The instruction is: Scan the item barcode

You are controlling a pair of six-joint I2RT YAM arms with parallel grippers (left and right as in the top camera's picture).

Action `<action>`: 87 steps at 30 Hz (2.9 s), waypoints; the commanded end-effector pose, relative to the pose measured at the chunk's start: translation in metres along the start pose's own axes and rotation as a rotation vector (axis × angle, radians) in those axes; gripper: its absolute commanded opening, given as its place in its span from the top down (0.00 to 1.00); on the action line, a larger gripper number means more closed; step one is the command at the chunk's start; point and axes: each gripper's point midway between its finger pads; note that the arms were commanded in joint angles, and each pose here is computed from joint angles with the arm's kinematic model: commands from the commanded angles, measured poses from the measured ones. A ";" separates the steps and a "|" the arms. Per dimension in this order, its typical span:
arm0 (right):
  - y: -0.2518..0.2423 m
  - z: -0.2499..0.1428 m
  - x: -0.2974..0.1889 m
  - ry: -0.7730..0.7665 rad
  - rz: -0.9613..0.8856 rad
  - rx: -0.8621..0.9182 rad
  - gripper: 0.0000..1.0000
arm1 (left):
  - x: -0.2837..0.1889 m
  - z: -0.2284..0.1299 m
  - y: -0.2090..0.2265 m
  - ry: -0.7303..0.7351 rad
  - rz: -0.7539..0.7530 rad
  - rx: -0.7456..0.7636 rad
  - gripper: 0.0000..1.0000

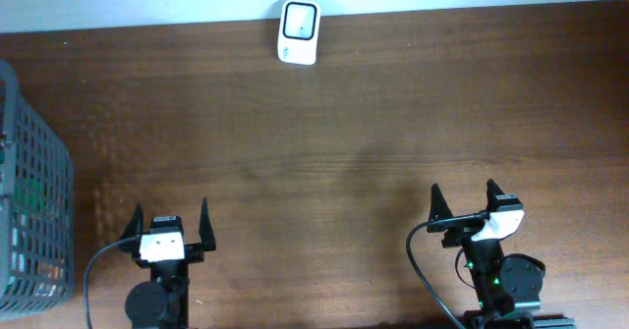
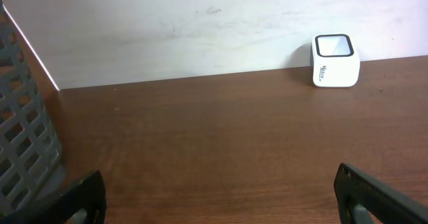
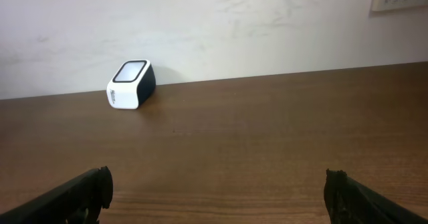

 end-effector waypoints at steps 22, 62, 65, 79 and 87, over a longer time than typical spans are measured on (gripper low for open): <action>0.000 -0.003 0.000 0.007 0.005 0.009 0.02 | -0.004 0.026 -0.001 -0.015 -0.030 0.009 0.01; 0.000 -0.003 0.000 0.007 0.004 0.009 0.02 | 0.067 0.172 0.055 0.646 -0.135 -0.201 0.01; 0.000 -0.003 0.000 0.007 0.005 0.009 0.01 | 0.054 0.190 0.128 0.615 0.118 -0.305 0.01; 0.000 -0.003 0.000 0.007 0.005 0.009 0.02 | -0.010 0.087 0.310 0.770 0.781 -0.695 0.01; 0.000 -0.003 0.000 0.007 0.005 0.009 0.02 | 0.051 0.001 0.336 0.906 0.649 -0.656 0.01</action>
Point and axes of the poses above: each gripper's point midway between its finger pads, its own x axis out along the fingers, its own y axis along the line the jaws close on, z = x × y, and after that the axes turned 5 degrees about x, right-handed
